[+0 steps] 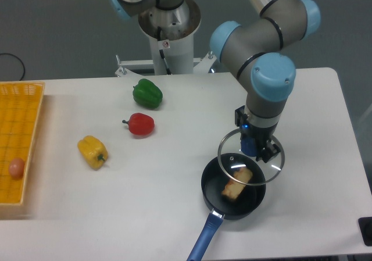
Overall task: Close the pot lid
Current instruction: 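Carry the glass lid over the black frying pan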
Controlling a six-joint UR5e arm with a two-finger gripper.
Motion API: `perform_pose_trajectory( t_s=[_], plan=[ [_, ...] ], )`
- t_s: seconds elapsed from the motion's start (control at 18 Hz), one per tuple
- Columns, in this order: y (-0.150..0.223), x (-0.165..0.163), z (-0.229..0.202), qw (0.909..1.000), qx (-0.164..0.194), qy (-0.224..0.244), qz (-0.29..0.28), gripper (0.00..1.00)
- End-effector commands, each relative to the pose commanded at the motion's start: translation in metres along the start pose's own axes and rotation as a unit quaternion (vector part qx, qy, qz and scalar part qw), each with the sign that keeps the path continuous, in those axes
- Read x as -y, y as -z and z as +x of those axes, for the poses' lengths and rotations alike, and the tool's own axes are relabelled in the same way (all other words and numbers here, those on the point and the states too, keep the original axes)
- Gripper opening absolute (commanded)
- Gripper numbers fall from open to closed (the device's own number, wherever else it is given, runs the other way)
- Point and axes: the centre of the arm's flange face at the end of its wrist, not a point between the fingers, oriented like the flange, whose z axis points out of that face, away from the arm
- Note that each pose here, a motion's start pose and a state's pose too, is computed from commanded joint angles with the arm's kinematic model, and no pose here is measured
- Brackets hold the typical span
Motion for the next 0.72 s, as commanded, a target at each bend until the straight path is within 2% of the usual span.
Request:
perform_pose_trajectory(
  t_s=[0.5, 0.72],
  plan=[
    [-0.002, 0.003, -0.017, 0.9999, 0.007, 0.008, 0.001, 0.62],
    [-0.007, 0.015, -0.021, 0.9998, 0.006, 0.019, 0.006, 0.62]
  ],
)
